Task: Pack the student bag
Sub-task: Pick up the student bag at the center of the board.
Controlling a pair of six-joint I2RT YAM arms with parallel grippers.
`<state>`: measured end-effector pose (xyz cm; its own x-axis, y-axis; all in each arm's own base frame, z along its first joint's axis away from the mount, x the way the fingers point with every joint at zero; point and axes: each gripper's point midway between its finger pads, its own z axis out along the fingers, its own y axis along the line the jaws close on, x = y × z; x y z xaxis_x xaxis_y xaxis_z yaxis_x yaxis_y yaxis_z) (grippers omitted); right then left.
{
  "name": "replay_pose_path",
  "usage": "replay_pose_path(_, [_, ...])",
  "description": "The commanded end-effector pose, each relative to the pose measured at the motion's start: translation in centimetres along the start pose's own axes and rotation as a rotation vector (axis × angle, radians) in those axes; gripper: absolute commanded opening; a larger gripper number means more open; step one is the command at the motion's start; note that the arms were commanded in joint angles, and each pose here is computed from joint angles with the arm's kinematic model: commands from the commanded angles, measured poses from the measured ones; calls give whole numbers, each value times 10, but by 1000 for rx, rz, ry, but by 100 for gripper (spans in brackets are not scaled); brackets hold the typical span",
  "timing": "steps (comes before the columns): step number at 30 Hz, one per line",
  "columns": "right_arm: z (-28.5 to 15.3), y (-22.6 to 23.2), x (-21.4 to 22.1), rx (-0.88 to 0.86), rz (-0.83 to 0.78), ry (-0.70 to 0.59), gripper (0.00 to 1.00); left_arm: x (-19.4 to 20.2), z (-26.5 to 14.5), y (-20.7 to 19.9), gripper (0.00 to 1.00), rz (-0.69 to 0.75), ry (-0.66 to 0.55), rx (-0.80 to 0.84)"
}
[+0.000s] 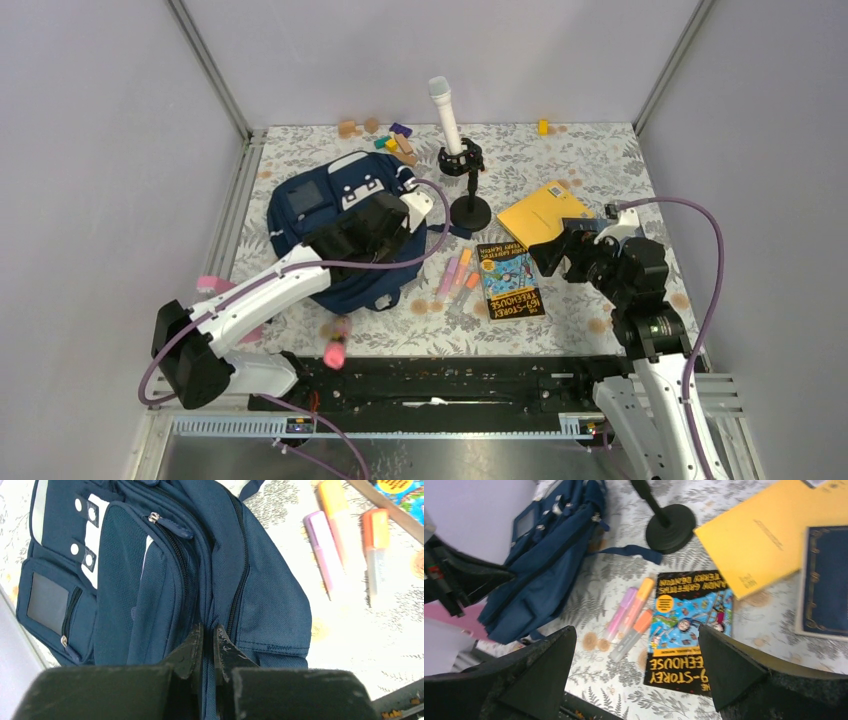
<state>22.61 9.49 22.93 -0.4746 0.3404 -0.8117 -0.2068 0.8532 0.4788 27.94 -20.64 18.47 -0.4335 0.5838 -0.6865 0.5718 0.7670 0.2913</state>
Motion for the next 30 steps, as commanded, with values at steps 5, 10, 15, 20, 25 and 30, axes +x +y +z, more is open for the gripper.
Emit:
replay_pose_path(5, [17, 55, 3, -221, 42, 16, 100, -53, -27, -9, 0, -6, -215, 85])
replay_pose_path(10, [44, 74, 13, -202, 140, 50, 100, -48, -26, -15, 0, -35, -195, 95])
replay_pose_path(15, [72, 98, 12, -217, 242, 59, 100, -34, -27, -24, 0, -46, -151, 124])
replay_pose_path(20, [99, 125, 18, -224, 266, 92, 100, -21, -32, -37, 0, -47, -145, 183])
replay_pose_path(25, [131, 148, 39, -241, 290, 148, 100, -10, -34, -44, 0, -27, -138, 212])
replay_pose_path(30, [160, 165, 61, -246, 290, 202, 100, -10, -35, -46, 0, -17, -140, 220])
